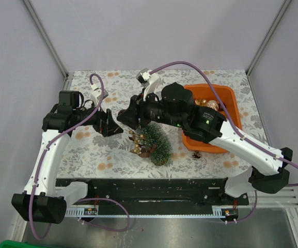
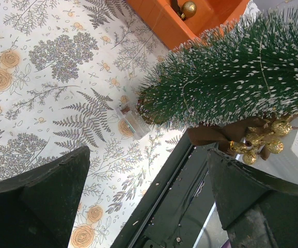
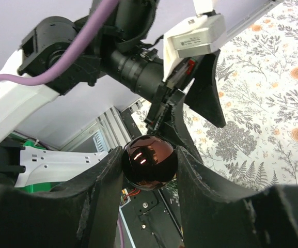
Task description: Decorate the small christmas tree
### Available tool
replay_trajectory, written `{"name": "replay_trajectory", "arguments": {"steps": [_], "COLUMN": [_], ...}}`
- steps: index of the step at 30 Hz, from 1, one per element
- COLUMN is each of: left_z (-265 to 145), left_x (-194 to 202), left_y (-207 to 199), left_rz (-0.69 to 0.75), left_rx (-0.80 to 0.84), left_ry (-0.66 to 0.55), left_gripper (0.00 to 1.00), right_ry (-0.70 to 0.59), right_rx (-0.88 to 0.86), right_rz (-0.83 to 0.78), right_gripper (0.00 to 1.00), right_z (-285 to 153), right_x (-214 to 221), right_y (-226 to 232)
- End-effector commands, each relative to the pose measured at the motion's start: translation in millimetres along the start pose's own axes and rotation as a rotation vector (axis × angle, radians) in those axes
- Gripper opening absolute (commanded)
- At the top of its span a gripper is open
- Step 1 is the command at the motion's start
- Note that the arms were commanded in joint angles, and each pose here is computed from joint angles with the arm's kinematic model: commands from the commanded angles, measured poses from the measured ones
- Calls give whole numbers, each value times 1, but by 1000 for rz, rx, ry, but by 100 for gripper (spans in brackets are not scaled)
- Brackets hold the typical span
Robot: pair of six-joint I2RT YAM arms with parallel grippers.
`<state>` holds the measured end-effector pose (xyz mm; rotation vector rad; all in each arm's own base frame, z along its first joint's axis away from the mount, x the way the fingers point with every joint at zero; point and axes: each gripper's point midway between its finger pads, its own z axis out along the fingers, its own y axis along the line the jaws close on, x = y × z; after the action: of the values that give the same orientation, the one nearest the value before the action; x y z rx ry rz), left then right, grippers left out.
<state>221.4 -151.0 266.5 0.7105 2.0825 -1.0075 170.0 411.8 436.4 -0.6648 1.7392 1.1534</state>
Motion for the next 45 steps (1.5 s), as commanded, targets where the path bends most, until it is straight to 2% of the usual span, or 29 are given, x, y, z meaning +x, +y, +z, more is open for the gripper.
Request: {"name": "replay_trajectory", "arguments": {"steps": [1,12,29,34,37,41,45], "left_z": [-6,-7,-7,-7,-7,-8,-9], "left_x": [-11,-10,-11,-13,-14,-16,-17], "left_y": [-6,-7,-8,-8,-9,-10,-12], "left_rz": [50,49,49,49,49,51,50], "left_rx": [-2,-2,0,3,6,8,13], "left_ry": [-45,-40,-41,-43,-44,-48,-50], "left_gripper": [99,99,99,99,99,99,99], "right_ry": [-59,-60,-67,-63,-69,-91,-110], "right_rx": [29,61,88,113,115,111,101], "right_rz": [-1,35,53,74,80,80,76], "right_gripper": [21,21,22,31,40,47,64], "right_z": [-12,-14,-30,-33,-36,-41,-44], "right_x": [-16,-13,-4,3,4,-1,-6], "right_y": [-10,-33,-43,-55,-56,-55,-52]}}
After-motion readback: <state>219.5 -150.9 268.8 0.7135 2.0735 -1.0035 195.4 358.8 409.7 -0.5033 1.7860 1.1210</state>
